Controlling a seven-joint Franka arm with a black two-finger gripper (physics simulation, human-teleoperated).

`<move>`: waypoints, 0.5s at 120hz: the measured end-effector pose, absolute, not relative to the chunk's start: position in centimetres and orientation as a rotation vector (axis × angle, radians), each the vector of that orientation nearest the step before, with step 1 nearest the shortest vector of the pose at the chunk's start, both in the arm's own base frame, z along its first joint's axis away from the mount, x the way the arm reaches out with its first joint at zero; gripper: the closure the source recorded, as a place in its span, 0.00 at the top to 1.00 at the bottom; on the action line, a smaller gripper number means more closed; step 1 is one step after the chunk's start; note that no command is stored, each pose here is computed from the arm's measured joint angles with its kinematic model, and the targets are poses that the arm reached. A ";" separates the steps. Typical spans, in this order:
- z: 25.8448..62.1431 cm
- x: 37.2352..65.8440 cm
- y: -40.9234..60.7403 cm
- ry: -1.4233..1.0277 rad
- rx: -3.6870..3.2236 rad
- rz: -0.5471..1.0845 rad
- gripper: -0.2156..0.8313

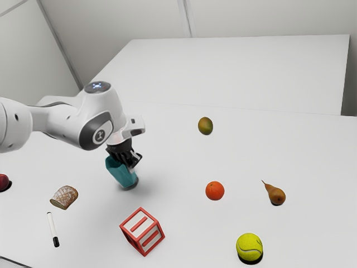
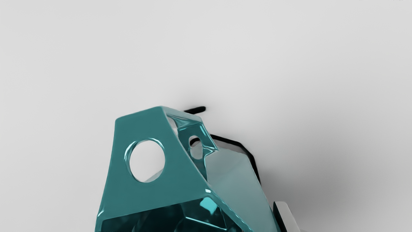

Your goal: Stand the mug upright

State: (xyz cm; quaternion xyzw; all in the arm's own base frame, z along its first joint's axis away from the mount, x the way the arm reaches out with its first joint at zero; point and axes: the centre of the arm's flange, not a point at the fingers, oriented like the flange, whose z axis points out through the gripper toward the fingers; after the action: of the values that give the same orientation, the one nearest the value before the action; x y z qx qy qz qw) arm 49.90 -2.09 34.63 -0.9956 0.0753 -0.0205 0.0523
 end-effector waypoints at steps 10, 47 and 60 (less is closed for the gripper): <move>34.2 50.0 -2.1 0.213 -3.028 -0.060 0.08; 33.9 50.1 -2.1 0.166 -3.032 -0.065 0.10; 33.9 50.1 -2.1 0.157 -3.034 -0.067 0.18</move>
State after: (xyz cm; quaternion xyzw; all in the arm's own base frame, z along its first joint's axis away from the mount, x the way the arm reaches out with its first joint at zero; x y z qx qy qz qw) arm 50.10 -2.15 33.89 -0.9971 0.0516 -0.0222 0.0512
